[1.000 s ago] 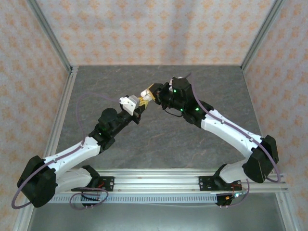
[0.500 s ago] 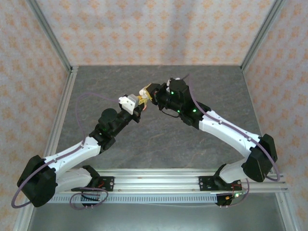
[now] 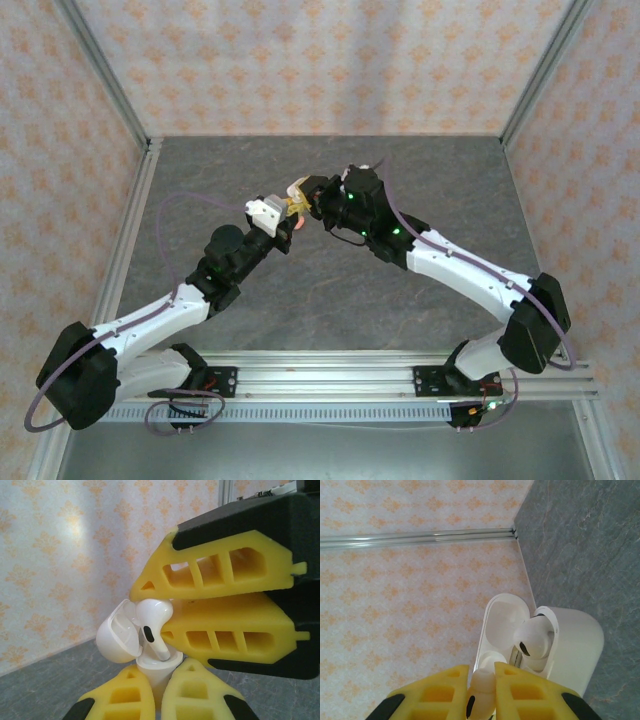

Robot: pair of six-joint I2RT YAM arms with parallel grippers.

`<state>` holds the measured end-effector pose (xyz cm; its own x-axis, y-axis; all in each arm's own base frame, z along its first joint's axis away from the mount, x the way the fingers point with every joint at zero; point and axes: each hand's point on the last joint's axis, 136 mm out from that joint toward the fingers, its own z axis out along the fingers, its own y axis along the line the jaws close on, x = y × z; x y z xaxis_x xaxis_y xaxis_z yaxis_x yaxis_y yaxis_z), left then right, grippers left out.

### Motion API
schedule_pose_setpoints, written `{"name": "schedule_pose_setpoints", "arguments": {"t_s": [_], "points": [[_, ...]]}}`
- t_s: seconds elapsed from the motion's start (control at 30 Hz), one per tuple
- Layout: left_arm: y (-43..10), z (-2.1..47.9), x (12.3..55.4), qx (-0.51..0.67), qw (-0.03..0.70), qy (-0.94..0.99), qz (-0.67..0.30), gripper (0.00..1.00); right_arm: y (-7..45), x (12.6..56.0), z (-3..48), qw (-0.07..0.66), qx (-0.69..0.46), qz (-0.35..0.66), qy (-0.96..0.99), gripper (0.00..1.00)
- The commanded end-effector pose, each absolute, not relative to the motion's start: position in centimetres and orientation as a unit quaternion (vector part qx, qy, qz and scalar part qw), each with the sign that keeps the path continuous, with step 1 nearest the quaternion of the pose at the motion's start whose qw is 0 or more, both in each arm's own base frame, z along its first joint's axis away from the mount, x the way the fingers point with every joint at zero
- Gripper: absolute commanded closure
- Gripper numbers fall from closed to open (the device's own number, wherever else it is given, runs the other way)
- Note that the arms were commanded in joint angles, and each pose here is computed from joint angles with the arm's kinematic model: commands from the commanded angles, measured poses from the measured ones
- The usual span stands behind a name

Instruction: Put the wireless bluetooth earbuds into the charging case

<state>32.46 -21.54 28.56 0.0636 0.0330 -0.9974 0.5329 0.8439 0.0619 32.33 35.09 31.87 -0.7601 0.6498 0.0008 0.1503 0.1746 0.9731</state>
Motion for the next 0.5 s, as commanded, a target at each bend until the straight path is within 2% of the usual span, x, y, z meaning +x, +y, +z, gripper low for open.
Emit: {"name": "schedule_pose_setpoints", "arguments": {"t_s": [0.0,0.17,0.47], "points": [[-21.8,31.6,32.4,0.210,0.729,0.626,-0.182,1.00,35.5,32.0,31.7,0.204,0.282,0.595,0.725,0.83],[-21.8,31.3,32.6,0.209,0.728,0.627,-0.179,1.00,35.6,31.7,33.5,0.208,0.276,0.605,0.717,0.83],[-22.0,31.1,32.6,0.214,0.726,0.629,-0.179,1.00,36.1,31.5,32.3,0.192,0.279,0.604,0.721,0.83]]}}
